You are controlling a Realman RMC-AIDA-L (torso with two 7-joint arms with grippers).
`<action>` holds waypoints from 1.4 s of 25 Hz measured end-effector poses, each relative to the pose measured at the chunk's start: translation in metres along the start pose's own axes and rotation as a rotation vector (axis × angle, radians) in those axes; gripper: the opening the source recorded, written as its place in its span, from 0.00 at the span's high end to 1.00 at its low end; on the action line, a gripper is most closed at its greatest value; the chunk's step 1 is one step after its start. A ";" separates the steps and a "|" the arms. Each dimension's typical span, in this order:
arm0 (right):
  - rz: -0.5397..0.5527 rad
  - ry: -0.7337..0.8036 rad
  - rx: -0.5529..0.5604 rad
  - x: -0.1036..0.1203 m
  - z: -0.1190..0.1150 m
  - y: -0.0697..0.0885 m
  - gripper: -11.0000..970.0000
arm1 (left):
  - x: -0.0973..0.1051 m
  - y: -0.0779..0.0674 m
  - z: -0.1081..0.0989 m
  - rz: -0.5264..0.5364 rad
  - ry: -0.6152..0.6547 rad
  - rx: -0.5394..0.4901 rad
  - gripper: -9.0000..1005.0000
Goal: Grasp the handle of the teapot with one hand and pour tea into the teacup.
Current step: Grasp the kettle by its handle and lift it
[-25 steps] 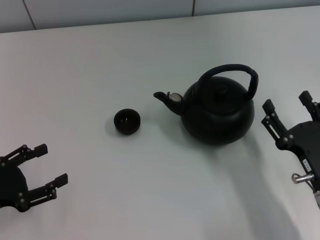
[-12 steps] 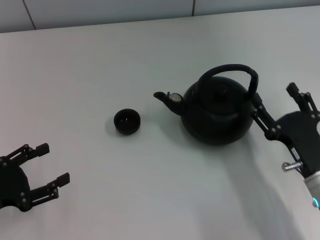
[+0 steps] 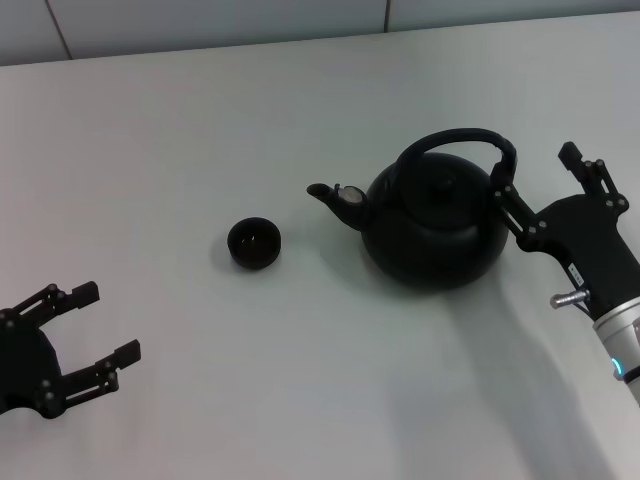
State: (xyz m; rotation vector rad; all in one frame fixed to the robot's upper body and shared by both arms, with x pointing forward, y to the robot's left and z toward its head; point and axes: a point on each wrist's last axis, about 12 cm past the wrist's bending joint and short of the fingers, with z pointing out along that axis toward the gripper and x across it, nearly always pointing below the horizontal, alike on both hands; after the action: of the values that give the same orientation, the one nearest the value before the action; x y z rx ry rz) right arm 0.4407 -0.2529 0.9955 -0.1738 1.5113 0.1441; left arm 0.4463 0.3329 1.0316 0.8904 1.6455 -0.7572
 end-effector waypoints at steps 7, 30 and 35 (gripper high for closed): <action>-0.005 0.002 -0.005 0.000 0.002 0.000 0.21 | -0.001 0.001 0.001 0.000 -0.007 -0.005 0.15; 0.010 0.011 -0.043 0.000 0.010 0.002 0.71 | -0.001 -0.001 0.005 -0.007 -0.017 0.000 0.15; 0.022 0.013 -0.042 0.000 0.013 -0.001 0.84 | -0.001 -0.003 0.004 -0.012 -0.023 0.000 0.15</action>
State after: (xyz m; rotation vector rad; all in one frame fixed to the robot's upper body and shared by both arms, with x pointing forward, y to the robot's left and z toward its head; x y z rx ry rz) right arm 0.4538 -0.2509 0.9963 -0.1923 1.5238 0.1928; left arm 0.4461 0.3278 1.0315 0.8695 1.6316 -0.7732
